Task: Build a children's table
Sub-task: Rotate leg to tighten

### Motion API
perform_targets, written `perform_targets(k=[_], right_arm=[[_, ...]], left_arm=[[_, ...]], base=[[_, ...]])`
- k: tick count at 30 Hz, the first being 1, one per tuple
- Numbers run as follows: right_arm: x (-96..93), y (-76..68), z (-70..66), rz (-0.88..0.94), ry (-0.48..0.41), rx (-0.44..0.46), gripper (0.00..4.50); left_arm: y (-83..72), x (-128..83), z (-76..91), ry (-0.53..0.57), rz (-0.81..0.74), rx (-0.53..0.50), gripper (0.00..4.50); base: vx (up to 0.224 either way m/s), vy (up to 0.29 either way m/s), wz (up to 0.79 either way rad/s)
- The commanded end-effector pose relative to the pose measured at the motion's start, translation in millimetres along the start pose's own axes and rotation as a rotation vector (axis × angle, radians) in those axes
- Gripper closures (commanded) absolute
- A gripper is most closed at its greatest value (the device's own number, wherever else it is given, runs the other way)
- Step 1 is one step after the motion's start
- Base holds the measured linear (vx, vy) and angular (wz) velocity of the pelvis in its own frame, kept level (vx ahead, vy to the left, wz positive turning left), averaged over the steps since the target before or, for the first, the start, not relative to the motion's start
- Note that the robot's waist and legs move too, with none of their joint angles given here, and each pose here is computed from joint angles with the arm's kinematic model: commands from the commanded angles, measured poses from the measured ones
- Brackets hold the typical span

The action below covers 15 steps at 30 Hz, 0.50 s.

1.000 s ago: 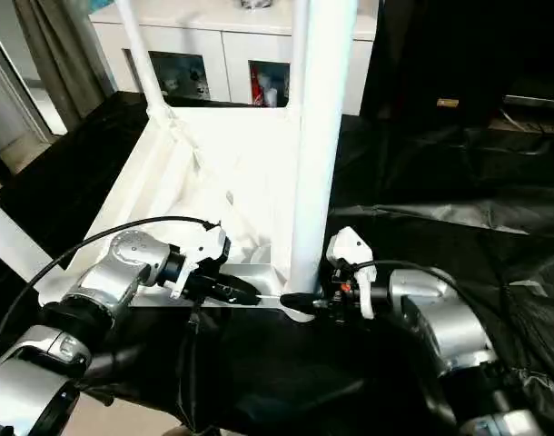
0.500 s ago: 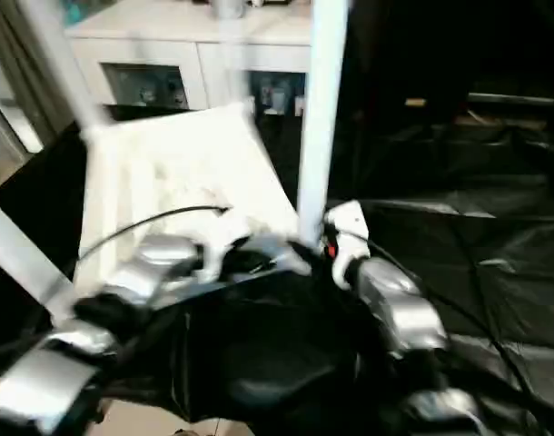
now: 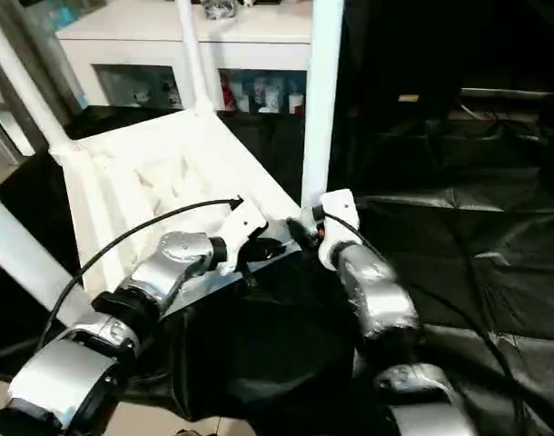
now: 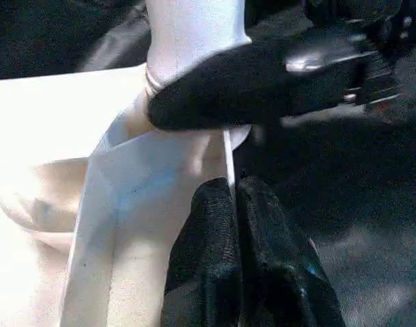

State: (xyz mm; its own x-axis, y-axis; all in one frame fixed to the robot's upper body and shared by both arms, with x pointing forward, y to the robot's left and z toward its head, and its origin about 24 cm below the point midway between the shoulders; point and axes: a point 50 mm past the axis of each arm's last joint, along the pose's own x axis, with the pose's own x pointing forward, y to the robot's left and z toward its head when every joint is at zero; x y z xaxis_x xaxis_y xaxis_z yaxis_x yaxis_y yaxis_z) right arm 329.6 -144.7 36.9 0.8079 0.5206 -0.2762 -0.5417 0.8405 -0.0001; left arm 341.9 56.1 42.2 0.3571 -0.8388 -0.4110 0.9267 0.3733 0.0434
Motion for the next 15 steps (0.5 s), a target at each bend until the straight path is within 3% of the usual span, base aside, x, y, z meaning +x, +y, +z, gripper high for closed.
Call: perform_targets(k=[1,5,9,15], right_arm=[[4.2,29.0,1.2,0.229,-0.012,-0.037,0.72],[-21.8,20.2,-0.3,0.378,-0.007,-0.110,0.72],[-41.9,9.8,2.1,0.478,0.005,-0.103,0.72],[-52.7,4.4,5.7,0.550,0.032,-0.101,0.72]], left_arm=[[-8.8,3.9,14.1,-0.035,-0.119,0.093,4.50],[-13.0,-14.2,7.2,-0.049,-0.291,0.128,4.50],[-14.9,-27.7,0.7,-0.025,-0.405,0.134,4.50],[-16.2,-38.6,-3.3,-0.008,-0.483,0.128,4.50]], base=[[0.050,-0.019,0.04],[0.056,-0.019,0.04],[0.055,-0.008,0.02],[0.000,0.000,0.00]])
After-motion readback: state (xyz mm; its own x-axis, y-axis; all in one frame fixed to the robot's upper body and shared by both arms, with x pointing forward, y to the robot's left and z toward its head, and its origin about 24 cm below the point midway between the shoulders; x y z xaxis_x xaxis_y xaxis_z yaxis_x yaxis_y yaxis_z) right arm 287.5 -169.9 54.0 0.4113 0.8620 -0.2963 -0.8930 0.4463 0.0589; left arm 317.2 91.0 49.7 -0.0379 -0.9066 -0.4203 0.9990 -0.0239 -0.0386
